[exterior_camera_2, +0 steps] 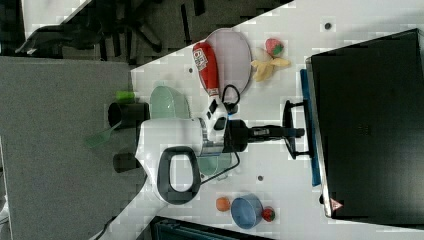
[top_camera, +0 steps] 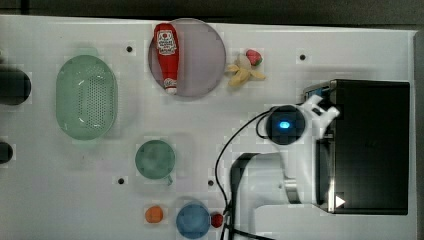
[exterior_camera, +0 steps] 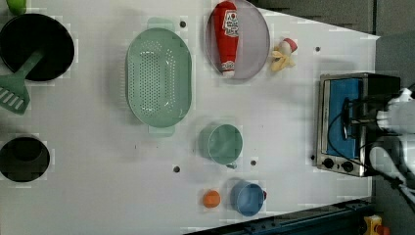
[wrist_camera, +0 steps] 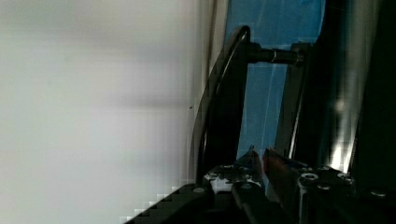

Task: Flap open oven.

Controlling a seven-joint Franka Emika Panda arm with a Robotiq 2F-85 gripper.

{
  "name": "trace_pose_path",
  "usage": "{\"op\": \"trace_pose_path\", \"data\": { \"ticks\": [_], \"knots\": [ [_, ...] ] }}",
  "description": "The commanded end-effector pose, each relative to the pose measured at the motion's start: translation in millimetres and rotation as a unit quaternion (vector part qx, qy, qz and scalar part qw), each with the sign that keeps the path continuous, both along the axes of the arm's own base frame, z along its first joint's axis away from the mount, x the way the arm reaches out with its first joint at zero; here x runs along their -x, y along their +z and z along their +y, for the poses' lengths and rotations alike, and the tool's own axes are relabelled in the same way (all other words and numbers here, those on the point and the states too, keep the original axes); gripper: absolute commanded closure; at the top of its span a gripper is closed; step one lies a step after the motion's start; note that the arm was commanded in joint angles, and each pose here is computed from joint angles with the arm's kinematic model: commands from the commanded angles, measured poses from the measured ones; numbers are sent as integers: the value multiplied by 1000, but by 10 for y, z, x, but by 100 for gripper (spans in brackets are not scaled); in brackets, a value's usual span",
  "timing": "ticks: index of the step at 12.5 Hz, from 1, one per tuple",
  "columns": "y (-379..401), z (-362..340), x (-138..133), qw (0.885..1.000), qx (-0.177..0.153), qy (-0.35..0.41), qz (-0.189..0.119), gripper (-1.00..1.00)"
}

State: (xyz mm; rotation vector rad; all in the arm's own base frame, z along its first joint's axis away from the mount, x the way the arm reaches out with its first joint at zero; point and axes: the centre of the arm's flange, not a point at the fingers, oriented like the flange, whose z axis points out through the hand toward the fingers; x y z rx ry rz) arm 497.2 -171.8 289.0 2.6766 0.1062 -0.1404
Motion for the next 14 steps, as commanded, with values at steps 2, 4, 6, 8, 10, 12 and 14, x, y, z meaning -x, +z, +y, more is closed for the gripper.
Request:
{"op": "trace_pose_path", "data": {
  "ticks": [2,4,6,8,10,12,14],
  "knots": [
    [-576,875,-79,999,47,-27,-4,65],
    [-858,1161,-61,996,87,-19,-7,65],
    [-1142,1376,-35,990,132,-33,-23,65],
    [-1424,1548,0,983,172,-37,-43,65],
    [-1693,1667,38,977,206,-27,-53,65],
    [-1937,1742,60,974,222,-12,-48,65],
    [-2100,1834,45,973,227,7,-42,65]
  ]
}}
